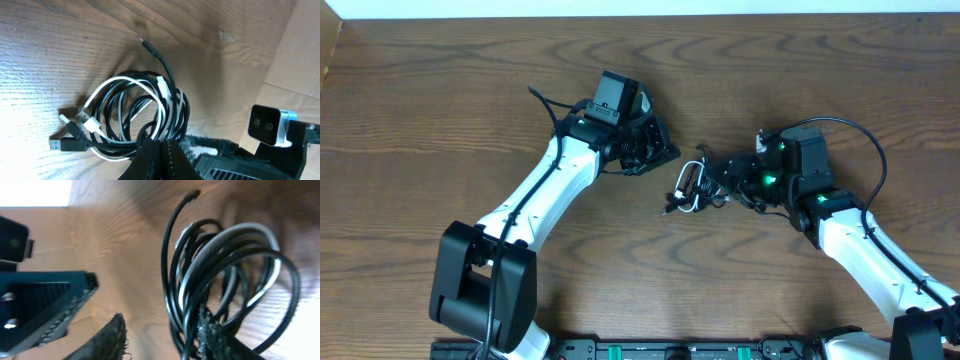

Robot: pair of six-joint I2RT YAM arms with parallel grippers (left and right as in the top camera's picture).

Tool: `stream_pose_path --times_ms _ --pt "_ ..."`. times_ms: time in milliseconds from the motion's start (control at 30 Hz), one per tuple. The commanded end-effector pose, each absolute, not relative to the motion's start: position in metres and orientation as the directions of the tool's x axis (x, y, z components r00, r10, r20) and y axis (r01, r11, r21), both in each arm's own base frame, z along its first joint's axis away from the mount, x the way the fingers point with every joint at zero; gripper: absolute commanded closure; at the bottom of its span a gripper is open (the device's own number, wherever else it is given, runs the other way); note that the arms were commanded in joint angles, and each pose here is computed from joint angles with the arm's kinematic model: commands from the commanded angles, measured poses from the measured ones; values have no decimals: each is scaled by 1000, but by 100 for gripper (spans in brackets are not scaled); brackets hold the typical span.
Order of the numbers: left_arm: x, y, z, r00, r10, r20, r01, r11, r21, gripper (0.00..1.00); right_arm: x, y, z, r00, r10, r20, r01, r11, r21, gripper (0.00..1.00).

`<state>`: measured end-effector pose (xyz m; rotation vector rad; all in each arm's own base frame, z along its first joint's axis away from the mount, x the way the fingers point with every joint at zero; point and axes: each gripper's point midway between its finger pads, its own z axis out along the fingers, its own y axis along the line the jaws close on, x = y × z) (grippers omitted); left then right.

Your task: Untangle cables

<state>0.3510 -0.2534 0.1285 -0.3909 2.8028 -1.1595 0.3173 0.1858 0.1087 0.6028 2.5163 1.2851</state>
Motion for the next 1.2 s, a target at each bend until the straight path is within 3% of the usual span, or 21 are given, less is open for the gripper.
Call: stream_pose_path --times_ms 0,167,467,733,933,1133,1167 --pt "352 -251 132 -967 -255 -9 -175 688 -705 92 310 197 119 -888 454 72 297 447 844 61" --pt "350 -252 132 -967 -253 -1 -179 688 -703 93 309 198 119 -894 444 65 286 453 845 65" --pt "328 -241 119 -959 -263 103 -266 722 -639 93 312 174 92 -858 514 -7 335 569 751 73" --pt "323 -237 109 -919 -363 154 -382 726 -572 92 307 168 82 -848 530 -12 366 602 709 99" --pt "311 -253 105 -886 -425 184 -455 722 -522 91 308 172 85 -851 526 -4 361 590 722 99" --pt "298 -270 105 -856 -459 236 -512 699 -499 83 312 178 93 -853 522 1 342 557 757 99" --pt "297 -272 105 -851 -465 244 -521 695 -496 78 313 178 94 -853 522 -1 339 557 758 99"
